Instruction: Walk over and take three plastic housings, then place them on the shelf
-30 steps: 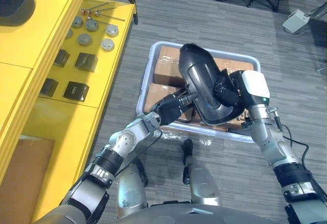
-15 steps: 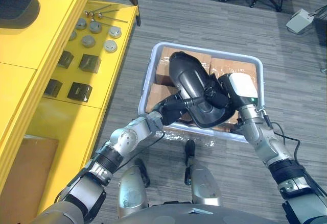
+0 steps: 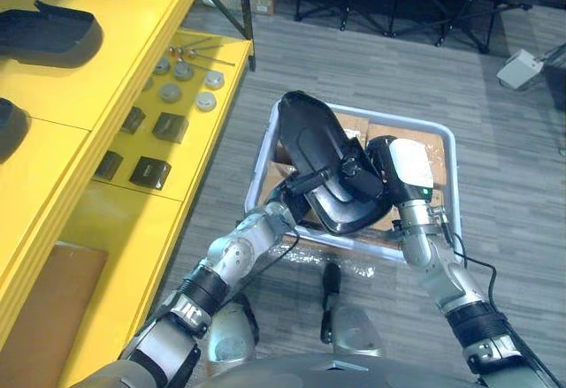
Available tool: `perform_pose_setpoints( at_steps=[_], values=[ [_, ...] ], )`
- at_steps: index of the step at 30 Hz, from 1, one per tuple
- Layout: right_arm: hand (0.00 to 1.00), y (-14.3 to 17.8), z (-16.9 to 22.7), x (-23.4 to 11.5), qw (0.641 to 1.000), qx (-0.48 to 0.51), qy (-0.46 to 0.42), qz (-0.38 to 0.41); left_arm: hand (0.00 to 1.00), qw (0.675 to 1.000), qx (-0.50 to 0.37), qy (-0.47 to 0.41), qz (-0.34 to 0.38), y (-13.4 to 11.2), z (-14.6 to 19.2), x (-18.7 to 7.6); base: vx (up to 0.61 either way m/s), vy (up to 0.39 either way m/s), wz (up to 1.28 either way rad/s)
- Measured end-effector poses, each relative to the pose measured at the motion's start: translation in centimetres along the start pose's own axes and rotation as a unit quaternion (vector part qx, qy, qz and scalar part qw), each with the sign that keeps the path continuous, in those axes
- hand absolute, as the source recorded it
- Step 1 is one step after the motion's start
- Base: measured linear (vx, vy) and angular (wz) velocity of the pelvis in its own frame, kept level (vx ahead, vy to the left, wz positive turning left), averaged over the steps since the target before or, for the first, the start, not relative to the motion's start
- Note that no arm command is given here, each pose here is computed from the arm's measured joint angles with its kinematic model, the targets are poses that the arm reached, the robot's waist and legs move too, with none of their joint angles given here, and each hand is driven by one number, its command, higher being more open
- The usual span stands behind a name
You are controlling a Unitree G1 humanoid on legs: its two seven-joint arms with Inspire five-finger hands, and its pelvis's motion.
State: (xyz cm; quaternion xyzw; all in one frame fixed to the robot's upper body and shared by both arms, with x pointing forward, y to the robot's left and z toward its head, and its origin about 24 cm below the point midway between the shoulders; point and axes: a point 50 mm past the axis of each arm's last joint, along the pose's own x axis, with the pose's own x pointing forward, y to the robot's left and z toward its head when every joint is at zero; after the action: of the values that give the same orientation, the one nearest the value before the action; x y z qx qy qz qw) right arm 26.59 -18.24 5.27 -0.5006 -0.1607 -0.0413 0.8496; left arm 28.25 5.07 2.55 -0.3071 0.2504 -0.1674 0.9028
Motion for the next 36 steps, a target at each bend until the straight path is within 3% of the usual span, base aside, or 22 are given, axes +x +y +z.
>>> perform_pose_setpoints(
  at_steps=[6, 7, 8, 14, 17, 19, 23, 27, 30, 34, 36],
  values=[
    [0.0, 1.4, 0.0, -1.4, 0.999, 0.023, 0.045, 0.004, 0.0, 1.0, -0.003, 0.0, 0.023, 0.6, -1.1, 0.2, 0.0, -0.033, -0.11],
    [1.0, 1.5, 0.1, -1.5, 0.999, 0.026, 0.048, 0.003, 0.0, 1.0, -0.009, -0.005, 0.025, 0.7, -1.4, 0.1, 0.01, -0.077, -0.18],
    [1.0, 1.5, 1.1, -2.4, 0.992, 0.094, 0.068, -0.039, 0.0, 0.997, -0.052, -0.056, 0.028, 0.4, -1.4, 0.1, 0.0, -0.074, -0.19],
    [1.0, 3.3, 4.2, -5.4, 0.979, 0.196, 0.049, -0.015, 0.0, 0.971, -0.106, -0.201, 0.074, 2.0, 2.4, -1.2, -0.01, -0.032, 0.03],
    [1.0, 2.5, 5.3, -6.3, 0.953, 0.289, 0.072, -0.054, 0.0, 0.947, 0.001, -0.3, 0.113, 1.4, 4.1, -4.1, -0.02, -0.022, 0.13],
    [1.0, 1.9, 4.8, -6.5, 0.95, 0.286, 0.092, -0.09, 0.0, 0.914, 0.079, -0.374, 0.137, 0.9, 5.7, -6.2, -0.03, 0.001, 0.15],
    [1.0, 0.1, 2.6, -6.3, 0.941, 0.279, 0.131, -0.143, 0.0, 0.866, 0.19, -0.439, 0.143, -0.1, 6.7, -8.8, -0.02, 0.018, 0.12],
    [1.0, -2.8, 0.5, -6.2, 0.91, 0.31, 0.161, -0.221, 0.0, 0.834, 0.289, -0.439, 0.166, 0.4, 5.9, -9.8, -0.03, -0.002, 0.0],
    [1.0, -4.5, -1.0, -6.9, 0.886, 0.334, 0.183, -0.265, 0.0, 0.828, 0.332, -0.414, 0.182, 1.3, 4.6, -10.4, -0.01, -0.005, -0.01],
    [1.0, -4.5, -2.8, -9.6, 0.851, 0.397, 0.236, -0.249, 0.0, 0.825, 0.35, -0.398, 0.194, 2.3, 3.9, -11.0, 0.01, -0.015, -0.03],
    [1.0, -3.3, -3.1, -11.2, 0.826, 0.449, 0.267, -0.211, 0.0, 0.839, 0.308, -0.405, 0.193, 3.0, 3.8, -11.6, 0.02, -0.028, -0.14]
  ],
)
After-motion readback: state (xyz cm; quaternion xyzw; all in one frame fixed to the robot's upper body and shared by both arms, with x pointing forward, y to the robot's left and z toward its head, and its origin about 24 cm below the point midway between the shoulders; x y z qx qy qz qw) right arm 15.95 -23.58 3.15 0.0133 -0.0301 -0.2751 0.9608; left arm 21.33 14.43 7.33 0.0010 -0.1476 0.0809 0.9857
